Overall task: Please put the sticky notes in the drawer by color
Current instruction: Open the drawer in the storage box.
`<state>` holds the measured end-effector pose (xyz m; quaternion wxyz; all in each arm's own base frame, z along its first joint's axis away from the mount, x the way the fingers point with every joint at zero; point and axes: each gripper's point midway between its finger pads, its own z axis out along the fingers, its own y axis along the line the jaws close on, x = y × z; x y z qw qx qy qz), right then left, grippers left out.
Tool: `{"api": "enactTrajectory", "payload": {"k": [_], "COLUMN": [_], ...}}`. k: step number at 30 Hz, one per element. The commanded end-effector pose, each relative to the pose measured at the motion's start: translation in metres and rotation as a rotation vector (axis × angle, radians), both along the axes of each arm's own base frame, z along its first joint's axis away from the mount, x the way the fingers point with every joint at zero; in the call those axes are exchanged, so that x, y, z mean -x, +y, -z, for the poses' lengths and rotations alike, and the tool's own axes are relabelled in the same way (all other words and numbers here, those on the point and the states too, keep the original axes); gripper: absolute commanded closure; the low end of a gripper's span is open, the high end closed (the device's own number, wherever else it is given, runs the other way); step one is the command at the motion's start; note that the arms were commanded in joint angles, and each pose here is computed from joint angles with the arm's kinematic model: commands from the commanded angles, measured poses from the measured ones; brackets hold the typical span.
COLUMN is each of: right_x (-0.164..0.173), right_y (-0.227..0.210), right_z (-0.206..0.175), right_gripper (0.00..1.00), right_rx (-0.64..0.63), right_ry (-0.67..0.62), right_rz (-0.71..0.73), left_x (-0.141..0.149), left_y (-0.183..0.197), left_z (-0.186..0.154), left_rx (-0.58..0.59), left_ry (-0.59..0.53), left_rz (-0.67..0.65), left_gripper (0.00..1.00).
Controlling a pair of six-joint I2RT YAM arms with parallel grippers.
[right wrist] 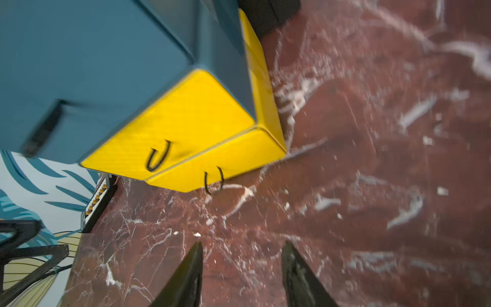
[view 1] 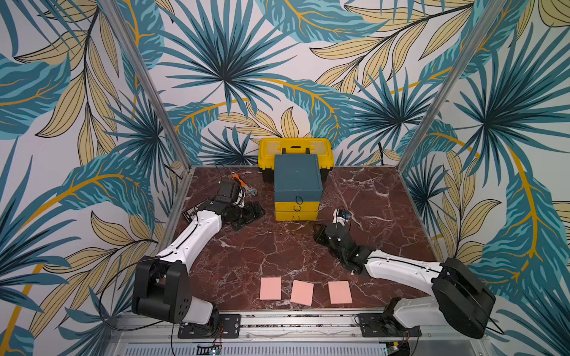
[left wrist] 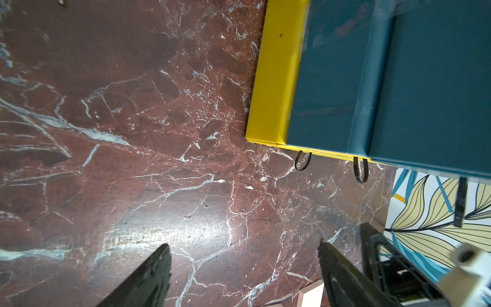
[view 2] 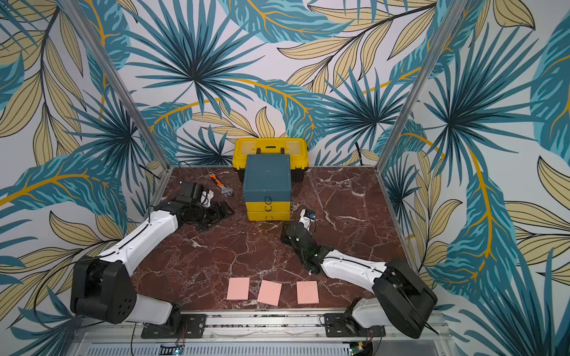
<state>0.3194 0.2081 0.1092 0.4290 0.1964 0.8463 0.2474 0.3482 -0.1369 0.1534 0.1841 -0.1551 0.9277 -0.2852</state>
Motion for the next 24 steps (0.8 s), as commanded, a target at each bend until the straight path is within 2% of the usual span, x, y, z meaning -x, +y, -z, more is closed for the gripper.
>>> {"api": "enactTrajectory", "payload": {"k": [1,6,9,15,24], "right_x": [0.0,-0.004,-0.008,-0.013,-0.025], "right_y": [0.018,0.038,0.049,0.067,0.077], "right_z": [-0.003,0.002,0.006,0.031,0.06], "right_gripper": [0.46,0.42,0.35,0.33,0.33], "right_rx": [-0.206,-0.327,-0.368,-0.468,-0.501], "right_ry": [0.009,-0.007,-0.005,0.038,0.04], "right_rz": [0.01,-0.035,-0.063,-0.079,-0.086], "left_x": [-0.001,0.002,0.005,0.009,0.009], "left_y": [-0.006,-0.007,-0.007,-0.007,-0.007], "left_z": [0.006,0.01,0.009,0.007,0.006], "left_rx": [0.017,0.03,0.036,0.047,0.051], "left_ry": [-0.013,-0.015,-0.025,-0.046,-0.06], "left_rz": [0.031,0.032,0.035,0.034,0.037], "left_gripper": [0.11,0.11,0.11,0.09,0.09]}}
